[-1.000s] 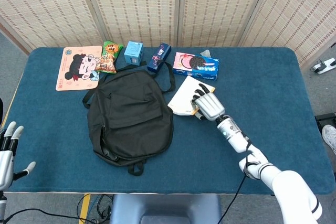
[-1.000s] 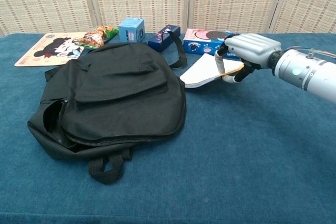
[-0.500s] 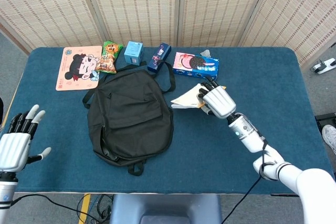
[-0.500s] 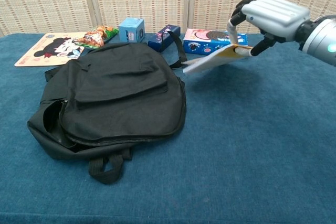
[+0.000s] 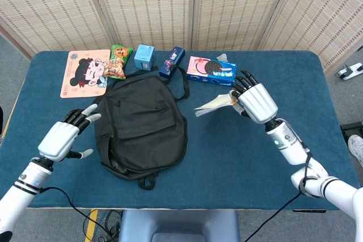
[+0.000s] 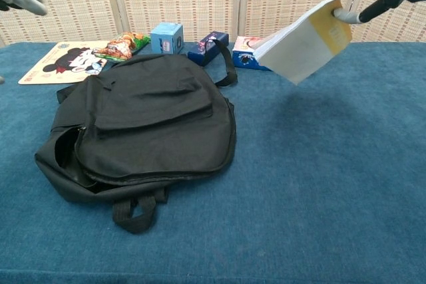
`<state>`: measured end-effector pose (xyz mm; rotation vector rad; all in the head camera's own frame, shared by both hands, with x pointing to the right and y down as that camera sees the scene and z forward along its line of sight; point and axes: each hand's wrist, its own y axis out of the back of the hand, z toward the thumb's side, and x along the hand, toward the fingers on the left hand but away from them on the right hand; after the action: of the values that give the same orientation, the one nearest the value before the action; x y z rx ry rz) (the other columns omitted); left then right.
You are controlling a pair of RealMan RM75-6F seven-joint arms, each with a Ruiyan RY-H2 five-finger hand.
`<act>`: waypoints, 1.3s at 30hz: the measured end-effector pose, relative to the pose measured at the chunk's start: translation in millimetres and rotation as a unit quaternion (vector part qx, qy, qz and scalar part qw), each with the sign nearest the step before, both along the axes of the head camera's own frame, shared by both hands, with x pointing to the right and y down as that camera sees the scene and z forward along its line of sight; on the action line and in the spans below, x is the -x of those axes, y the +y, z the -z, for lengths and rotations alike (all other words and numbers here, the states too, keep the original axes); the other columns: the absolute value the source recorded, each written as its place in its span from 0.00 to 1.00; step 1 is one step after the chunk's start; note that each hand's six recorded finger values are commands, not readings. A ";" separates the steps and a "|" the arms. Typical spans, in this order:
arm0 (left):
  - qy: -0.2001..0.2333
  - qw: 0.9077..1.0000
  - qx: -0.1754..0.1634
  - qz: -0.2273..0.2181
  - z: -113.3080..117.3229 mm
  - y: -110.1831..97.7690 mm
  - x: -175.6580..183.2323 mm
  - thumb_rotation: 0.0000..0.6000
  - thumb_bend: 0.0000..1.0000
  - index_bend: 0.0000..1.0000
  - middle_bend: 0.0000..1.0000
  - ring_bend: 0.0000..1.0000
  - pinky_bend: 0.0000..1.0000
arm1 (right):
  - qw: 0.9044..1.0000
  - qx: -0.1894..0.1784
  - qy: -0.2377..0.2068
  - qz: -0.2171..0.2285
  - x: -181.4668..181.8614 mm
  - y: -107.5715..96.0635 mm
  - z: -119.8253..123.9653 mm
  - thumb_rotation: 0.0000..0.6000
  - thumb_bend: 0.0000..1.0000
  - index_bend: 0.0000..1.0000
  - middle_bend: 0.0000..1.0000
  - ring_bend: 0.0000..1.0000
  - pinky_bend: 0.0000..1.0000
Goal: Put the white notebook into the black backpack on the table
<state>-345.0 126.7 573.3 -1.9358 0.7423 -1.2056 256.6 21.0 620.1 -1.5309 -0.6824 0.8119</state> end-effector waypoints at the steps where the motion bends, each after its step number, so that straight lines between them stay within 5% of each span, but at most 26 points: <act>1: 0.005 1.000 0.004 -0.013 -4.0 -2.9 -7.8 1.00 0.18 0.22 0.11 0.13 0.11 | 1.000 -0.004 0.001 -0.002 -3.0 -1.2 3.7 1.00 0.63 0.66 0.47 0.24 0.15; 16: -0.006 0.989 0.076 -0.127 -71.8 0.2 -80.7 1.00 0.18 0.16 0.09 0.13 0.11 | 0.998 -0.042 0.015 -0.035 -39.2 -7.3 47.4 1.00 0.62 0.66 0.47 0.24 0.15; 39: -0.100 0.970 0.128 -0.180 -123.3 45.8 -80.5 1.00 0.18 0.04 0.01 0.05 0.10 | 0.999 -0.029 0.013 -0.045 -48.9 0.9 43.0 1.00 0.61 0.66 0.47 0.25 0.15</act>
<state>-264.6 172.4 696.6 -2.0052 0.1246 -1.2862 305.5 21.8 577.1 -1.4446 -0.7541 0.8706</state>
